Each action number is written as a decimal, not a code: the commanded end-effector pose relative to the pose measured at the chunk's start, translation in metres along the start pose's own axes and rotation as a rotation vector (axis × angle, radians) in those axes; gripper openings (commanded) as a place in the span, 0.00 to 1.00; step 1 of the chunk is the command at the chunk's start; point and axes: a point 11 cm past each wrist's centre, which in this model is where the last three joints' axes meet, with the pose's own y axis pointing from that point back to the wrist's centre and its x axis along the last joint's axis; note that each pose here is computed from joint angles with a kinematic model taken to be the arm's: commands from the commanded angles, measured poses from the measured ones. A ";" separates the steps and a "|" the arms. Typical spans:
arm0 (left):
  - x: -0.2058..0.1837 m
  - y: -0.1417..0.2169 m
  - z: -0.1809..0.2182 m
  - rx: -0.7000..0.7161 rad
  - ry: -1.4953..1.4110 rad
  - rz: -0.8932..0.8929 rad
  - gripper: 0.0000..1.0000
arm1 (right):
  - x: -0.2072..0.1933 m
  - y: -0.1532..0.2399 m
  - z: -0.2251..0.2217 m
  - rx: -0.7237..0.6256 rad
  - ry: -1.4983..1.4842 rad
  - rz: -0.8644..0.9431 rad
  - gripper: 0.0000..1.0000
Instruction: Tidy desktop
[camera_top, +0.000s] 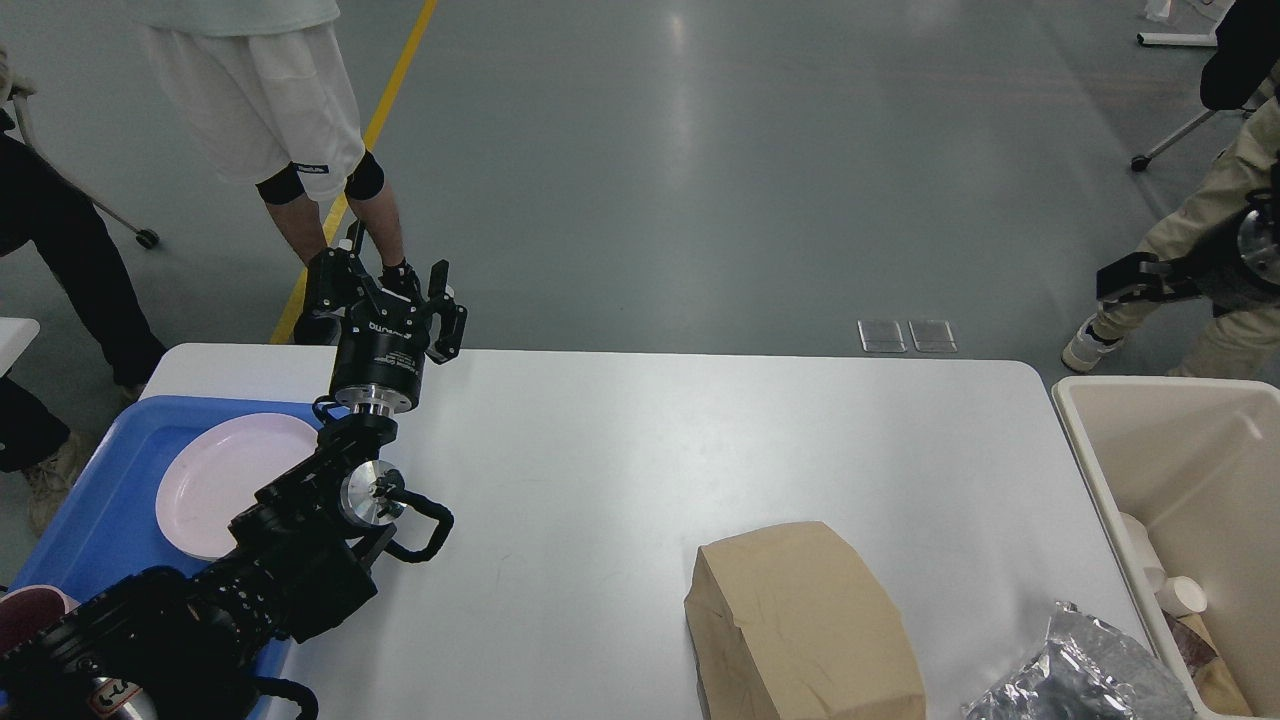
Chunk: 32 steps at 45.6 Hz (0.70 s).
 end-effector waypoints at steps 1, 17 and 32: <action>0.000 0.000 0.000 0.000 0.000 0.000 0.97 | 0.004 0.016 -0.046 0.033 0.084 -0.102 1.00; 0.000 0.000 0.000 0.000 0.000 0.000 0.97 | -0.015 0.030 -0.180 0.150 0.343 -0.228 1.00; 0.000 0.000 0.000 0.000 0.000 0.000 0.97 | -0.110 -0.035 -0.237 0.179 0.592 -0.426 1.00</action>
